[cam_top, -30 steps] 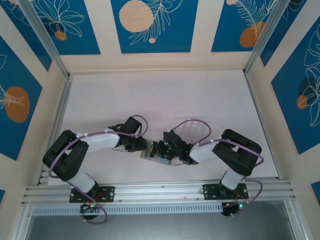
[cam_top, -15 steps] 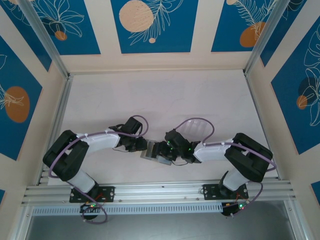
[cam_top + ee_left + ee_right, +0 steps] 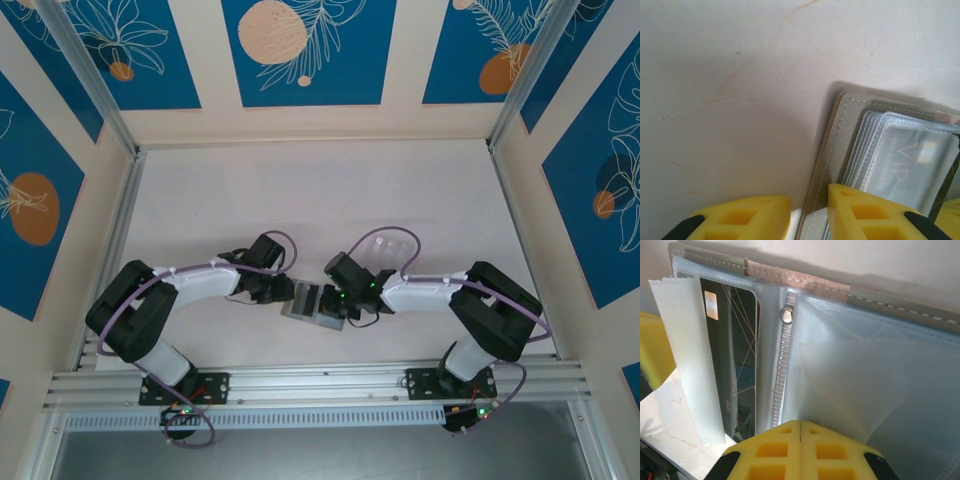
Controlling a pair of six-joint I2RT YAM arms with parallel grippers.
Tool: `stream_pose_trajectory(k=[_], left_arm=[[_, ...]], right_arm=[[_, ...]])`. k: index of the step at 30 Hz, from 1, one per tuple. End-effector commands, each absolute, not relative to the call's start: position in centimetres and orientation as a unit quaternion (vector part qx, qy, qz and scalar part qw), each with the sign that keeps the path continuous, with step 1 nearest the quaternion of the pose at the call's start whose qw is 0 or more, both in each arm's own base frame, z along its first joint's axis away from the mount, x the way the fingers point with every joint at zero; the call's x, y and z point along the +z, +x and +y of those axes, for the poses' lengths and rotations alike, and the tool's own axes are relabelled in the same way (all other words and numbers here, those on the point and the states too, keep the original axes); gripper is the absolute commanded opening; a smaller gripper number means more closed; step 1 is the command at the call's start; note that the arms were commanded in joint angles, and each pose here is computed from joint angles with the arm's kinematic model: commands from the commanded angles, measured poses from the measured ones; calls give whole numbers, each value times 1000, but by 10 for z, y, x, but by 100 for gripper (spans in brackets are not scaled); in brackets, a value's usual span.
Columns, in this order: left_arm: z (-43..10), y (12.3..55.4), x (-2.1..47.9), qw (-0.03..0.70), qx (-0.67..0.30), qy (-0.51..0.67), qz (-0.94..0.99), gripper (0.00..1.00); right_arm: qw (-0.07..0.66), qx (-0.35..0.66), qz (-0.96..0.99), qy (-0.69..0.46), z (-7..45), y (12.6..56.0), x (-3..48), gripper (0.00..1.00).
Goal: Put the credit cards into the card holder
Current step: Insert the credit card into the card slot, then close the card holder at the bottom-center of the table.
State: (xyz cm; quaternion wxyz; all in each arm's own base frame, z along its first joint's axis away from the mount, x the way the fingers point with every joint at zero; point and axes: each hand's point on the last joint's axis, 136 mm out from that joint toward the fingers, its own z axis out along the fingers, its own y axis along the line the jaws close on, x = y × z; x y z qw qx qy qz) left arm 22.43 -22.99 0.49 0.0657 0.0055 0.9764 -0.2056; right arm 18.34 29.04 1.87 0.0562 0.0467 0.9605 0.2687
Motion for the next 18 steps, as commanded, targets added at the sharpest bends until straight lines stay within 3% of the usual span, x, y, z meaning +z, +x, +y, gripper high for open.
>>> stream_pose_trajectory(k=[1,12,18], left_arm=[[-238,194,-51,25,-194,35,980,29],[-241,193,-51,25,-198,37,979,29],[-245,192,-50,26,-201,39,978,29]], right_arm=[[38,229,972,35,281,179,9,3],[31,249,968,7,314,187,16,2],[41,298,953,-28,336,182,27,12]])
